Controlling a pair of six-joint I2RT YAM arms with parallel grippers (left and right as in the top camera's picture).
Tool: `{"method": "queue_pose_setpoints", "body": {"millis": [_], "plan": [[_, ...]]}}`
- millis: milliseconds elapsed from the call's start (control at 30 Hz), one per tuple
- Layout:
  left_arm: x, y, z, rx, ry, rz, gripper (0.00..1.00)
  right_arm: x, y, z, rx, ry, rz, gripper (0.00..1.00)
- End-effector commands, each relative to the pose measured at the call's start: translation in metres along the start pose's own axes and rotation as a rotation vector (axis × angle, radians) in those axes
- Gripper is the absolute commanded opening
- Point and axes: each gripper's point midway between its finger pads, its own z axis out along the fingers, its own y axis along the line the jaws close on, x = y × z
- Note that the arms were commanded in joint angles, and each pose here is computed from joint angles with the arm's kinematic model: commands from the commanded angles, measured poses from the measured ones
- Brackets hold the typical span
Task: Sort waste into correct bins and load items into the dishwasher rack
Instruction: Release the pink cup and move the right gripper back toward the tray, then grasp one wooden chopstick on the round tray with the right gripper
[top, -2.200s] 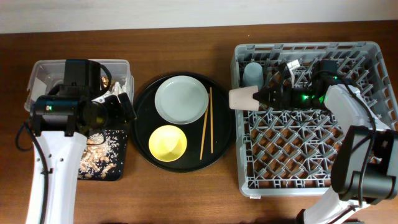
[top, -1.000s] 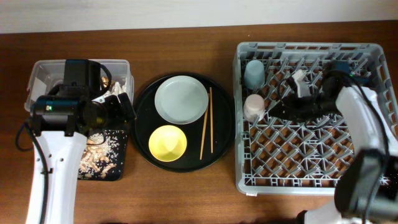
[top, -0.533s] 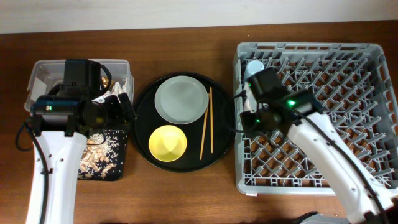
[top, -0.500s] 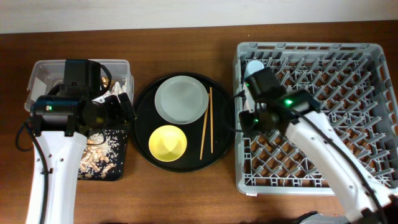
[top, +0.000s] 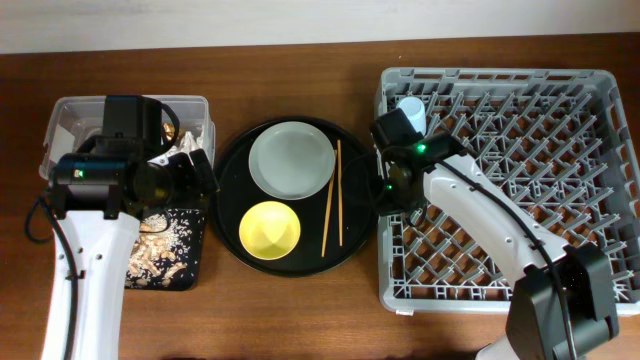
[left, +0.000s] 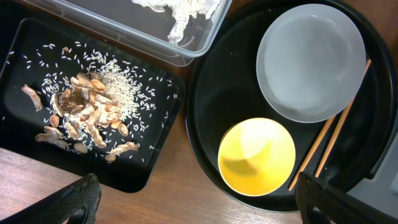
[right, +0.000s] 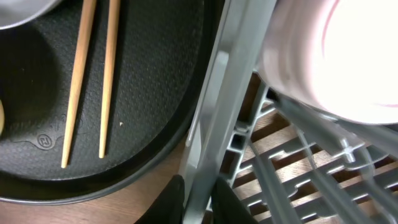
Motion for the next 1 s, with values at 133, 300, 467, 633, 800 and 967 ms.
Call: {"method": "queue_pose_setpoints", "body": {"millis": [133,300,467,633,800,967], "plan": [[-0.003,0.001,-0.002,0.002,-0.011,-0.004,0.99,0.018,-0.002,0.013,0.013,0.064,-0.008,0.04],[-0.003,0.001,-0.002,0.002,-0.011,-0.004,0.99,0.019,-0.002,0.012,0.013,0.067,-0.009,0.13],[-0.003,0.000,-0.002,0.002,-0.010,-0.004,0.99,-0.012,0.009,-0.044,-0.022,-0.032,-0.015,0.27],[-0.003,0.000,-0.002,0.002,-0.010,-0.004,0.99,-0.018,0.065,-0.111,-0.338,-0.036,0.004,0.98],[-0.003,0.001,-0.002,0.002,-0.011,-0.004,0.99,-0.010,0.096,-0.105,-0.447,0.001,-0.017,0.40],[-0.003,0.000,-0.002,0.002,-0.010,-0.004,0.99,-0.020,0.090,-0.082,-0.122,-0.119,0.065,0.29]]}}
